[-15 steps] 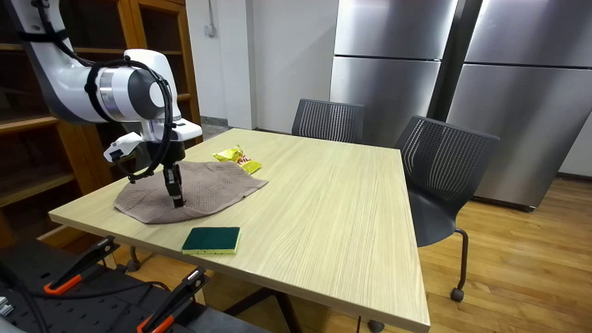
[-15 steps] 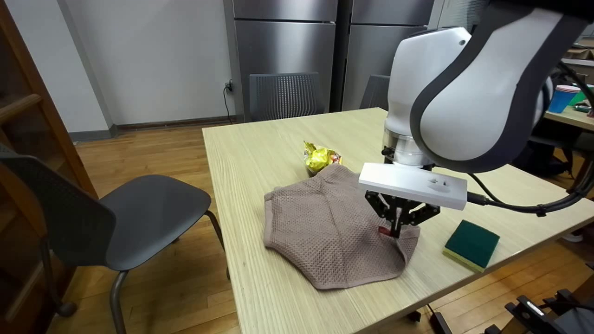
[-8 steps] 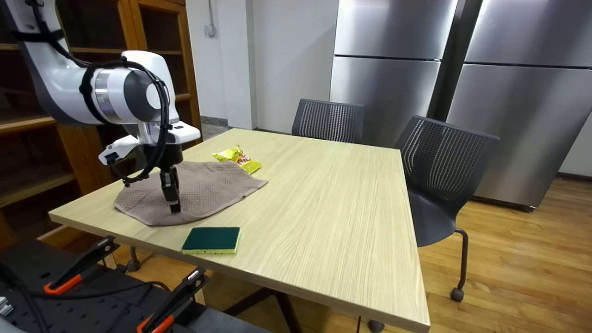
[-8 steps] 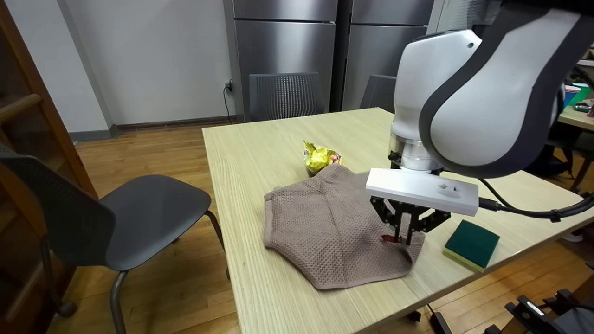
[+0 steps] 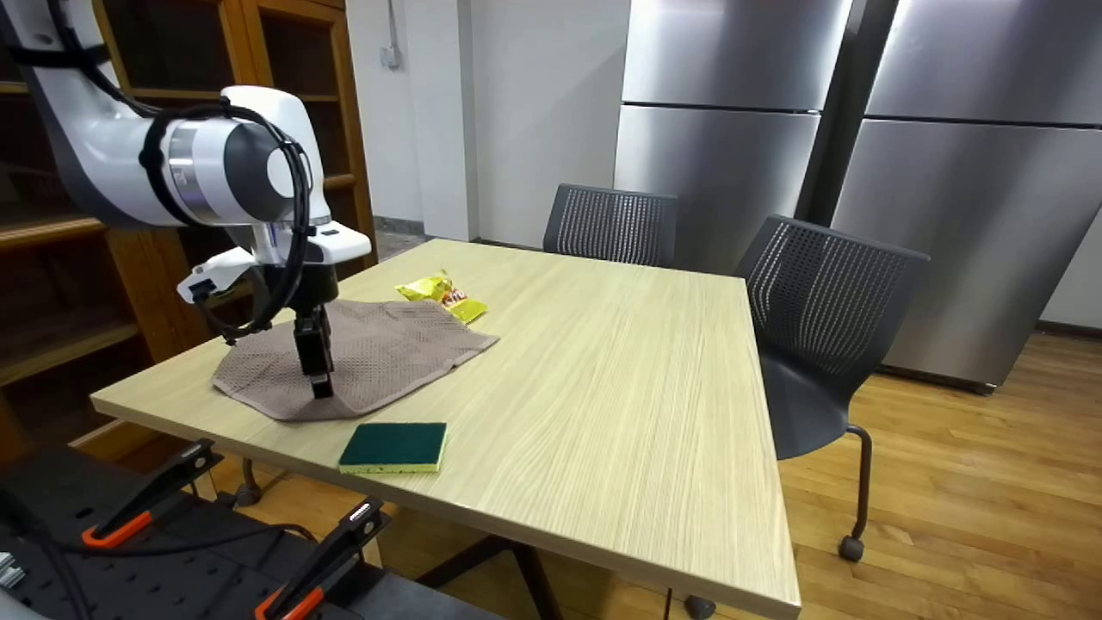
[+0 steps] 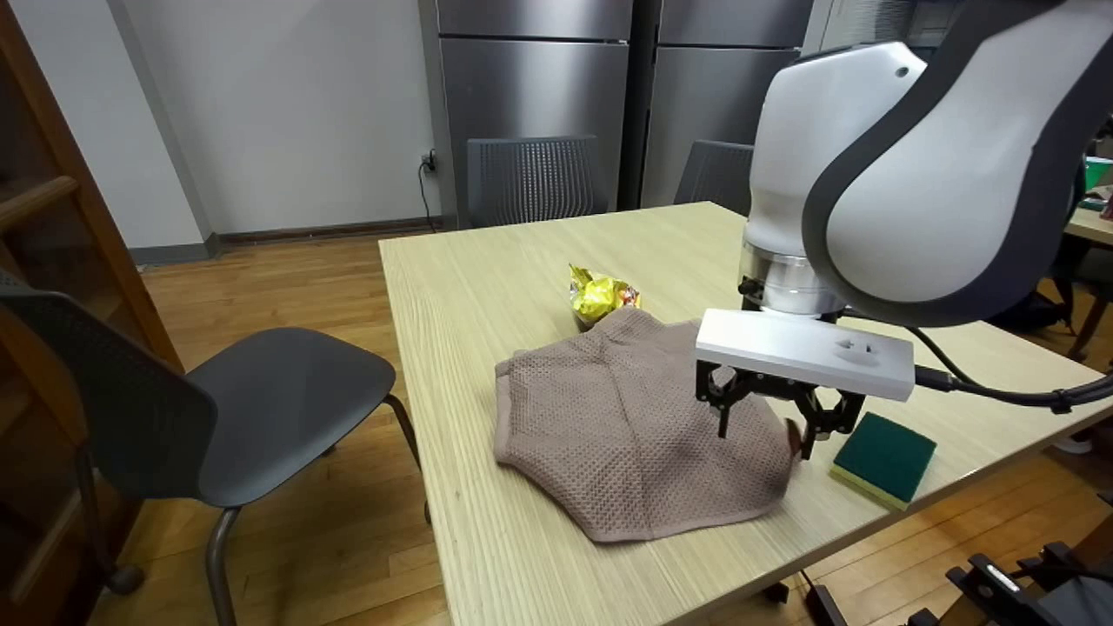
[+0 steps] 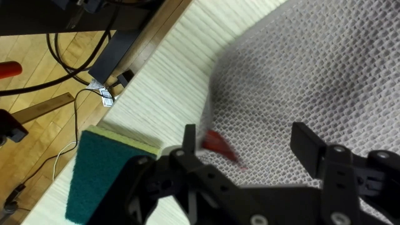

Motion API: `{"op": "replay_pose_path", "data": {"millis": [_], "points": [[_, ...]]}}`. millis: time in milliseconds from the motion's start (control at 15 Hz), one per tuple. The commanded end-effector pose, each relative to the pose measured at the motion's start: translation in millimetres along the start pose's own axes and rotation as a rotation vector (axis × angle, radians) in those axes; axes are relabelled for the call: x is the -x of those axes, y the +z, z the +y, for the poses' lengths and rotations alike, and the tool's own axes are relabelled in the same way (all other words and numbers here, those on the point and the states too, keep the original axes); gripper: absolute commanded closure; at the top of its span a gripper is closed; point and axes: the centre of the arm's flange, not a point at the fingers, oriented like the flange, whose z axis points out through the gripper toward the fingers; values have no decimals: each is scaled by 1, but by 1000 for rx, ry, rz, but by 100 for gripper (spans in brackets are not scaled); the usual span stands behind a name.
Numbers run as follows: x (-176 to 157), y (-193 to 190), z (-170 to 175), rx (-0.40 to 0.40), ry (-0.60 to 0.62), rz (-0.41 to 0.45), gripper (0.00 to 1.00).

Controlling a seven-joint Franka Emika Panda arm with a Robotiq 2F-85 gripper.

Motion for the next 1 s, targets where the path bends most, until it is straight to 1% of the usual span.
{"op": "replay_pose_path", "data": {"millis": [0,933], "points": [[5,-20,11,-25,7,19,0],[-6,-54,3,-100,-24,71,0]]}}
